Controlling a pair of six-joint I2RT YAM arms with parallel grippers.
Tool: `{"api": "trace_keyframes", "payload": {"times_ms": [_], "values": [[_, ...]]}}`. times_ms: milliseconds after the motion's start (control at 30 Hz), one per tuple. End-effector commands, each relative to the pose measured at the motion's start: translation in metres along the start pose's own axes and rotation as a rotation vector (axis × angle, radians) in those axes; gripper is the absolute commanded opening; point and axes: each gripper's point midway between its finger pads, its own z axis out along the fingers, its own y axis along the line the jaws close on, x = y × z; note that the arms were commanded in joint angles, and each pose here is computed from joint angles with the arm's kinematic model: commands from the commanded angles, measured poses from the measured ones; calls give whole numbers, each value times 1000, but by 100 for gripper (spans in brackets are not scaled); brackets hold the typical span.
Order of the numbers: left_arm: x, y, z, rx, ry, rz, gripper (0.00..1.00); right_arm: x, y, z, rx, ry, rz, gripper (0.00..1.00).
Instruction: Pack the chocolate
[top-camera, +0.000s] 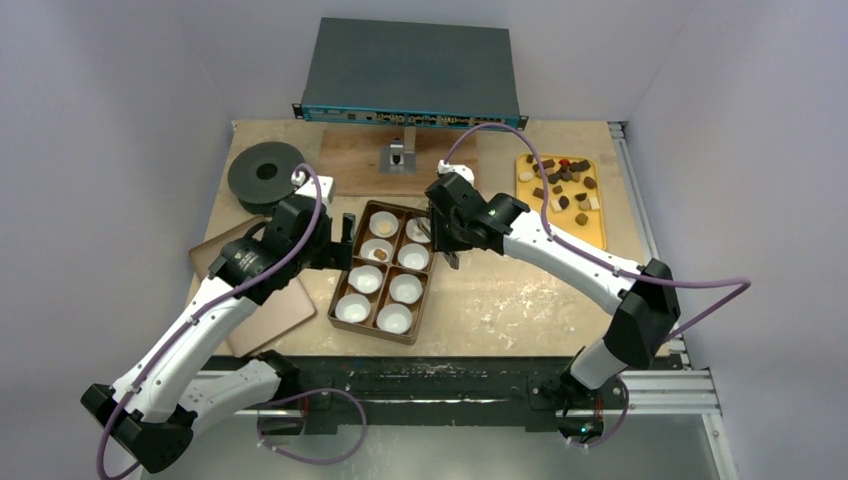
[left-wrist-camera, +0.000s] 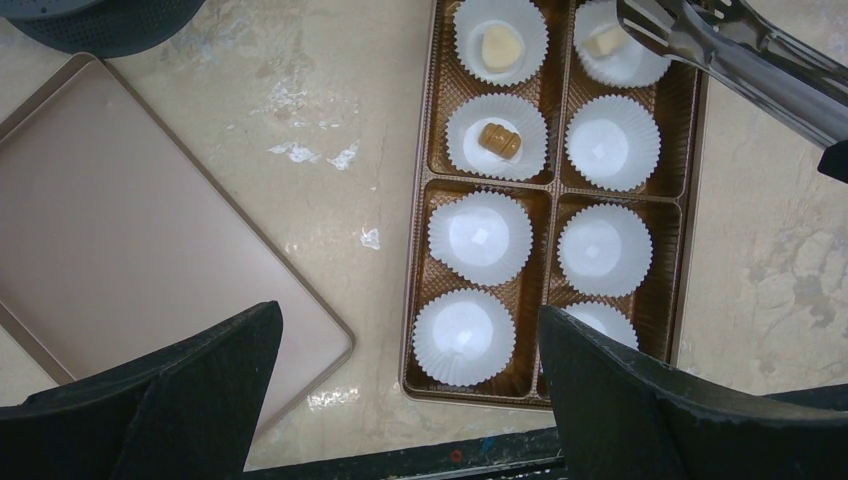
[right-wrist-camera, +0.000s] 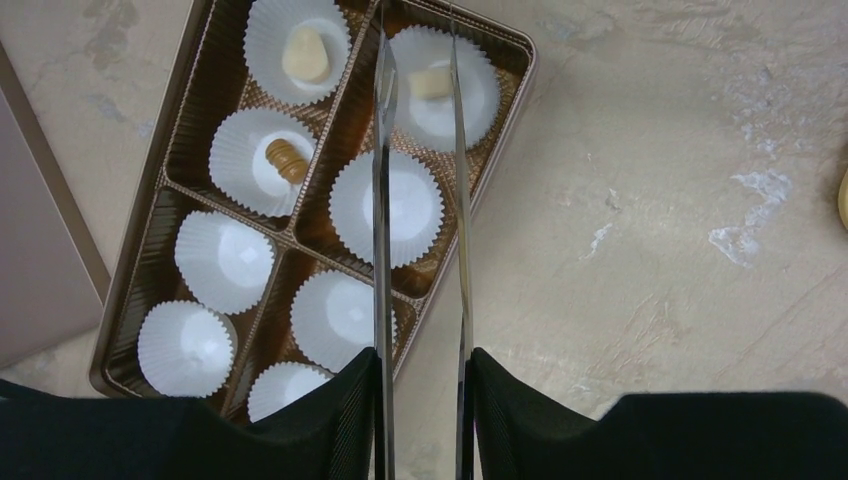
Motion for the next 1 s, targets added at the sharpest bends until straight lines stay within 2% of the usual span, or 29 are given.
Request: {"api": "trace_keyframes", "payload": {"times_ms": [0,300,667,967], "values": [[-8,0,2,0,-38,-7,100,-23,9,-12,-21,-75,26,40],[-8,-1,2,6,-38,-9,100,-32,-2,-36,-3,-122,47,43],[-9,-5,1,28,-40,-13,100,-46,-115,-63,184,-198,176,46],[-7,-8,2,43,-36,-10,100,-37,-200,-59,335,-197,280,47]]}}
